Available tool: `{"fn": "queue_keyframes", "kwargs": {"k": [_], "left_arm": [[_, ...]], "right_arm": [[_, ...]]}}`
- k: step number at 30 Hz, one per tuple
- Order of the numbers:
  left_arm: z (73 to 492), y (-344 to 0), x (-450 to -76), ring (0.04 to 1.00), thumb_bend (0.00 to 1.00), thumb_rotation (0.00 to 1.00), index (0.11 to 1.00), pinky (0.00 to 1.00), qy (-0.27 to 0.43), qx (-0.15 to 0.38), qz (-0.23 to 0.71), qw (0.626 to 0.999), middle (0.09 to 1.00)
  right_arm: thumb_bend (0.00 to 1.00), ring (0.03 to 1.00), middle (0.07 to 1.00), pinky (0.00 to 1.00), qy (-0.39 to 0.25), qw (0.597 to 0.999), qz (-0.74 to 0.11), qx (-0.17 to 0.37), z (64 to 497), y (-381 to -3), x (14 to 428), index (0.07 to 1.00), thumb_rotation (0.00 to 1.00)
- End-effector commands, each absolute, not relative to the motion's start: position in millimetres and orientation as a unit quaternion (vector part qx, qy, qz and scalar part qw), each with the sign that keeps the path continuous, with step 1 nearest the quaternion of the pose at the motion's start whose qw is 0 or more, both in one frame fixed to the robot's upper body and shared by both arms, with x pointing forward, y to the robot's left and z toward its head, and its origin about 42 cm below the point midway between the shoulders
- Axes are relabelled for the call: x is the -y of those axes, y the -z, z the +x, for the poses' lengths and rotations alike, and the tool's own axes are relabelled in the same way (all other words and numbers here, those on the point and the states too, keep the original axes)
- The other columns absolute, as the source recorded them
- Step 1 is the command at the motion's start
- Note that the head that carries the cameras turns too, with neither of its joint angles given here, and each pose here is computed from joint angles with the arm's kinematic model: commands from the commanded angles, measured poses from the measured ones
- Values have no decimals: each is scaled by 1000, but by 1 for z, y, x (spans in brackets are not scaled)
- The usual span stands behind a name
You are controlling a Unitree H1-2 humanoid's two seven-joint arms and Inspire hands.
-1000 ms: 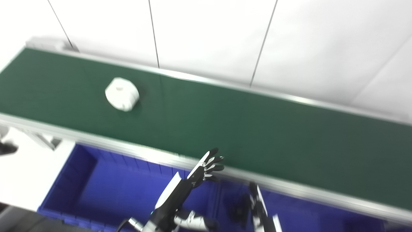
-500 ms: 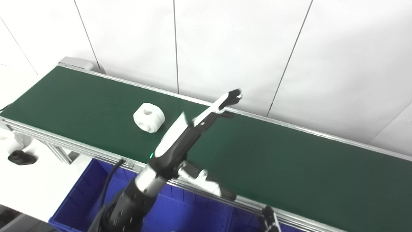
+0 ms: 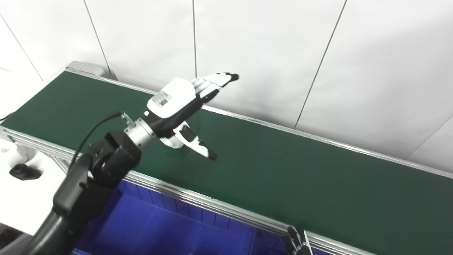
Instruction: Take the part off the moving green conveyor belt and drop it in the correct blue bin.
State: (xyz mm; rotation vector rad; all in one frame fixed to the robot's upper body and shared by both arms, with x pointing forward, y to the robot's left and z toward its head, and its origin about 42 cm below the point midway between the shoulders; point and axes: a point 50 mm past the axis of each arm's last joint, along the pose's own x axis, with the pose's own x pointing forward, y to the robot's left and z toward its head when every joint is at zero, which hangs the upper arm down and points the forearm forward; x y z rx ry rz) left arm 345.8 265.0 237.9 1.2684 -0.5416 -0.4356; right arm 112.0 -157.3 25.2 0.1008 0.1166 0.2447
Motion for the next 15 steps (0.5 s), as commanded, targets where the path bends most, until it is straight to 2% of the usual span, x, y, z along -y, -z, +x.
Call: {"fn": "queue_keyframes", "kwargs": {"k": [1, 8, 10, 15], "left_arm": [[368, -258, -276, 921, 1000, 270, 964, 836, 185, 249, 615, 725, 937], [408, -243, -291, 903, 1000, 269, 965, 824, 201, 191, 655, 703, 918], [413, -237, -292, 898, 1000, 245, 941, 815, 209, 186, 664, 694, 910], [427, -218, -290, 902, 1000, 263, 908, 830, 241, 167, 679, 673, 902]], "right_arm": [[750, 924, 959, 951, -127, 990, 49, -36, 115, -30, 155, 1000, 895], [749, 929, 956, 960, -132, 989, 47, -39, 114, -31, 153, 1000, 894], [744, 922, 952, 954, -133, 989, 46, -38, 114, -31, 152, 1000, 894], [747, 919, 949, 941, -133, 989, 48, -38, 112, -32, 150, 998, 892]]}}
